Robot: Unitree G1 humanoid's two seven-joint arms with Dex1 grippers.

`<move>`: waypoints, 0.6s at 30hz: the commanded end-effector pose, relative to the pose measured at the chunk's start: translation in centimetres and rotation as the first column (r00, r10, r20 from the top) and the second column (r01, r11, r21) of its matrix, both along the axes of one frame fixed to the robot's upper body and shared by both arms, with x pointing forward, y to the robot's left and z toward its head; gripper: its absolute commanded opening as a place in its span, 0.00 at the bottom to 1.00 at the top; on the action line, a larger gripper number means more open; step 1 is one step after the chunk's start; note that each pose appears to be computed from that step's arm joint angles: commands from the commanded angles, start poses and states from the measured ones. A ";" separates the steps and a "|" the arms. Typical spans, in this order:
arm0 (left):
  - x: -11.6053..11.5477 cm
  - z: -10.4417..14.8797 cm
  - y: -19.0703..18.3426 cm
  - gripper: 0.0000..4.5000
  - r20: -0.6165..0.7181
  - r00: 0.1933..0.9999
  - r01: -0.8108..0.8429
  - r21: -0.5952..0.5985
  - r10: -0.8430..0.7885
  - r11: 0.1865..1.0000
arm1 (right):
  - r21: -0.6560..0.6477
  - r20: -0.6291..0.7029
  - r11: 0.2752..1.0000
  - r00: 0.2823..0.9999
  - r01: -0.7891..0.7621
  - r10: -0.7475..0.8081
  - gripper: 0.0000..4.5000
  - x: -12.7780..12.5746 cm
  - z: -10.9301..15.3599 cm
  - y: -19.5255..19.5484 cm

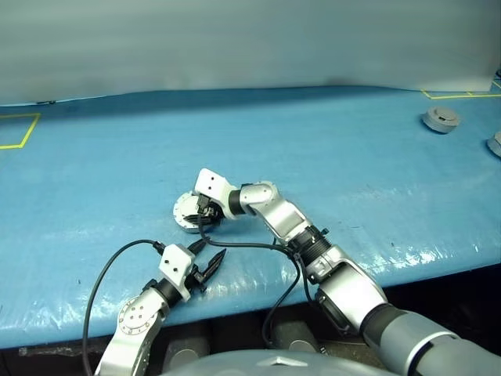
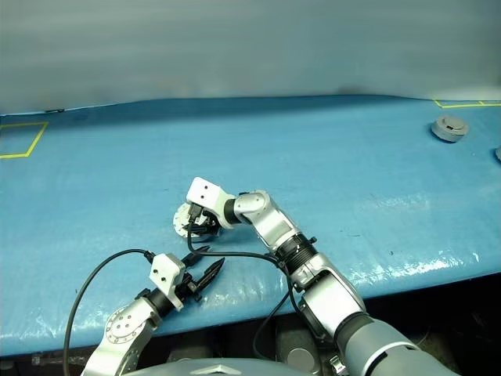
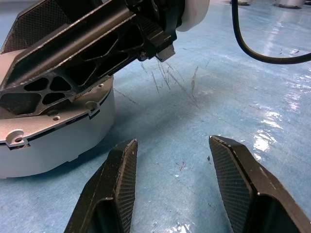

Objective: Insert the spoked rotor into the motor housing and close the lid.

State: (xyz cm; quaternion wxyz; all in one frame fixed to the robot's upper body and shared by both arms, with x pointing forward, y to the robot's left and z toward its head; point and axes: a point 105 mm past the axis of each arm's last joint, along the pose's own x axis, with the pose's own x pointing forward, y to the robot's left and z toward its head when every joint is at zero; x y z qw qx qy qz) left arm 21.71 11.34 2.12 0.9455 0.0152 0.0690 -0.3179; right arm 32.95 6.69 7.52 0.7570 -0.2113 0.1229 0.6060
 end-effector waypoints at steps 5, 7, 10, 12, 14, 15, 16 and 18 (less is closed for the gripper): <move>0.1 0.8 0.0 0.56 0.032 0.999 0.005 -0.005 -0.005 1.000 | -0.161 -0.058 0.986 0.997 0.033 -0.043 0.67 0.2 -3.2 -2.2; 0.2 0.8 0.0 0.56 0.033 0.999 0.004 -0.005 -0.004 1.000 | -0.176 -0.060 0.984 0.997 0.034 -0.045 0.67 0.2 -3.3 -2.3; 0.2 0.8 0.0 0.56 0.033 0.999 0.005 -0.005 -0.004 1.000 | -0.186 -0.055 0.982 0.998 0.031 -0.042 0.67 0.3 -3.4 -2.5; 0.2 0.8 0.0 0.56 0.032 0.999 0.005 -0.004 -0.005 1.000 | -0.187 -0.034 0.982 0.999 0.012 -0.019 0.67 0.3 -3.3 -2.5; 0.2 0.8 -0.1 0.56 0.032 0.999 0.006 -0.002 -0.006 1.000 | -0.173 -0.029 0.985 1.000 0.004 -0.009 0.67 0.3 -3.1 -2.5; 0.2 0.8 0.0 0.56 0.032 0.999 0.006 -0.002 -0.006 1.000 | -0.166 -0.017 0.986 1.000 -0.003 0.000 0.67 0.4 -3.0 -2.5; 0.2 0.8 0.0 0.56 0.032 0.999 0.007 -0.001 -0.007 1.000 | -0.163 -0.009 0.987 1.000 -0.006 0.005 0.67 0.5 -2.9 -2.6; 0.2 0.8 0.0 0.56 0.033 0.999 0.007 0.001 -0.007 1.000 | -0.159 -0.001 0.987 1.000 -0.004 0.004 0.67 0.8 -2.8 -2.7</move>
